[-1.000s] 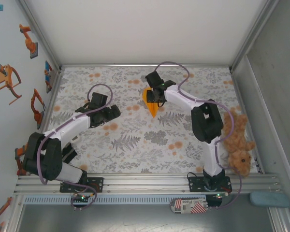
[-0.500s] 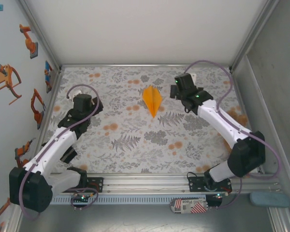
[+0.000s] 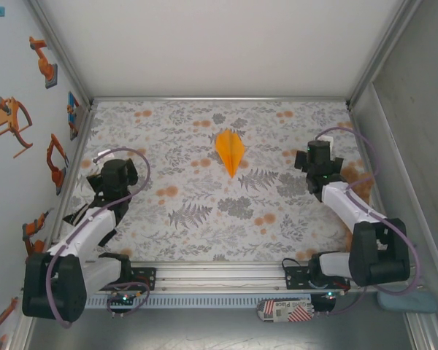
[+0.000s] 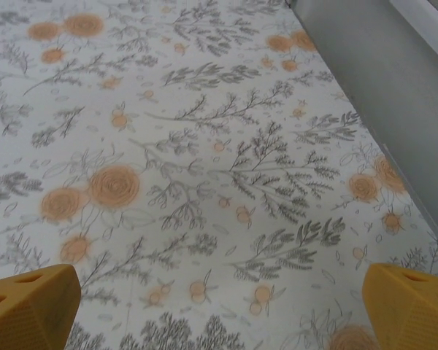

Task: Fold a paper plane with a square sheet of paper (pick it up from the middle)
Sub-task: Reset both arms

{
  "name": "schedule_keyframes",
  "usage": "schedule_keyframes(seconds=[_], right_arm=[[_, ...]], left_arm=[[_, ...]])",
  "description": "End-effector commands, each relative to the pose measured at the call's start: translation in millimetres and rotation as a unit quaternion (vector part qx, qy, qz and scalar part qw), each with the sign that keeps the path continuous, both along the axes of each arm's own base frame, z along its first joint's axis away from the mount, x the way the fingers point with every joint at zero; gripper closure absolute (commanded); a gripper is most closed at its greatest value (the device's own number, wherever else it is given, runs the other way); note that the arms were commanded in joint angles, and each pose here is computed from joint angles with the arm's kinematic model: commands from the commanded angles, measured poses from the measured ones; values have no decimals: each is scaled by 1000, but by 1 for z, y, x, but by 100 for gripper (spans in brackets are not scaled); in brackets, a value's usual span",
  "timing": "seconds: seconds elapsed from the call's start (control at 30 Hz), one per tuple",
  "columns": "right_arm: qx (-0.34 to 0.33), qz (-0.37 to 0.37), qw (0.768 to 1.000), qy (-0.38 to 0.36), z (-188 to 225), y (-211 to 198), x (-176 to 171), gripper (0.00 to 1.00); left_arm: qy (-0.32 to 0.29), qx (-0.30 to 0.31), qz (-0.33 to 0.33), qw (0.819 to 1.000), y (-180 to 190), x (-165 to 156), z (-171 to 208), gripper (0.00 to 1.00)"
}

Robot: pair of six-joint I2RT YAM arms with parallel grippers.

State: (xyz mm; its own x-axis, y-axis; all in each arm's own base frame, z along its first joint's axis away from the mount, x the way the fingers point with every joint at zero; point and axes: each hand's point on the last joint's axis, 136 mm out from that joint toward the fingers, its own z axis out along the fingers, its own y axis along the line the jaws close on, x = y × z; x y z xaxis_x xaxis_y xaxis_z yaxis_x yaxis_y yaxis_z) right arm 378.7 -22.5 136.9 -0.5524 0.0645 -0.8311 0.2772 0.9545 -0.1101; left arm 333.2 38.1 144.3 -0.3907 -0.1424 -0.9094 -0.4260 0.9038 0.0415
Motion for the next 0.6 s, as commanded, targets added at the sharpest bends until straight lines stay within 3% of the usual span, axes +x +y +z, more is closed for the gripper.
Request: schedule_keyframes(seconds=[0.0,0.13,0.57], right_arm=[[-5,33,997,-68,8,1,14,2],[-20,42,995,-89,-8,-2,7,1],[11,86,990,-113,-39,1,16,2]], left_arm=[[-32,-2,-49,998,-8,15,3,4],[-56,-22,-96,994,-18,25,-6,4],[-45,-12,-183,982,-38,39,-29,4]])
